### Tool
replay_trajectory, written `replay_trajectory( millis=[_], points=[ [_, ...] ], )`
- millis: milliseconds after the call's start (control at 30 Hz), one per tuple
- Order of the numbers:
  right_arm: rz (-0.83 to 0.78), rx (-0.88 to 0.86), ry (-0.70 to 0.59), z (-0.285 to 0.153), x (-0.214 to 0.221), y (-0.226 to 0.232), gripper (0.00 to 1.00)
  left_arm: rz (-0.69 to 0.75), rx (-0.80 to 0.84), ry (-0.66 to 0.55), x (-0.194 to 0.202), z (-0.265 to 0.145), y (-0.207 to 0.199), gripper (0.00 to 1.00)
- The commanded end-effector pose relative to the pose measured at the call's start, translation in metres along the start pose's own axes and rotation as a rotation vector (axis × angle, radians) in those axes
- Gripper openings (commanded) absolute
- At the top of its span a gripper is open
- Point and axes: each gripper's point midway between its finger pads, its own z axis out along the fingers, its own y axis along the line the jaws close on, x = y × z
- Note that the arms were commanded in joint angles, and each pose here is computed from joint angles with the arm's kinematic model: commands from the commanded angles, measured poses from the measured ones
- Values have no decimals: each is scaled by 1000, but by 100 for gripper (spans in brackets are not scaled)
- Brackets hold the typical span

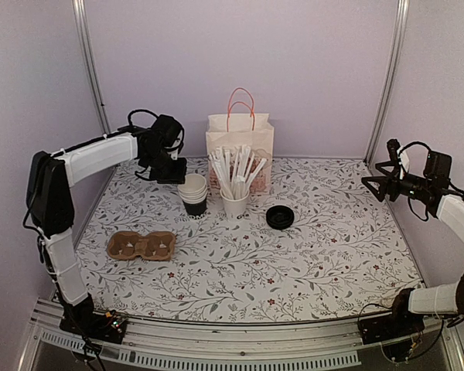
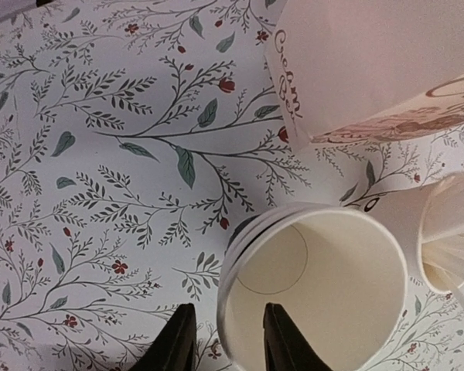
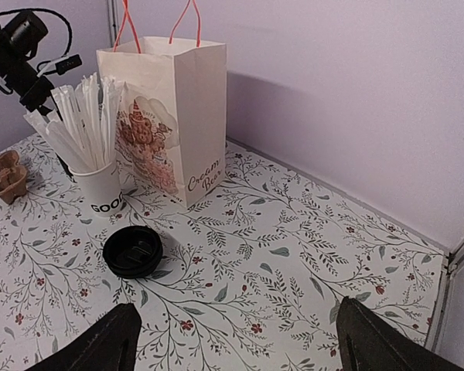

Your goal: Pack the takeout coffee

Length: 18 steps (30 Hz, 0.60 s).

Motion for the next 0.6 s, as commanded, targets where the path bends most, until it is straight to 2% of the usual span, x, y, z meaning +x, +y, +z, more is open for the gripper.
replay_trajectory(
  millis=[0,567],
  points=[
    [-19,-15,-14,-1,-10,-1,91,10,20,21,0,6,-9,31],
    [-3,-39,4,2,-6,0,90,12,26,16,-5,6,-12,1]
  ],
)
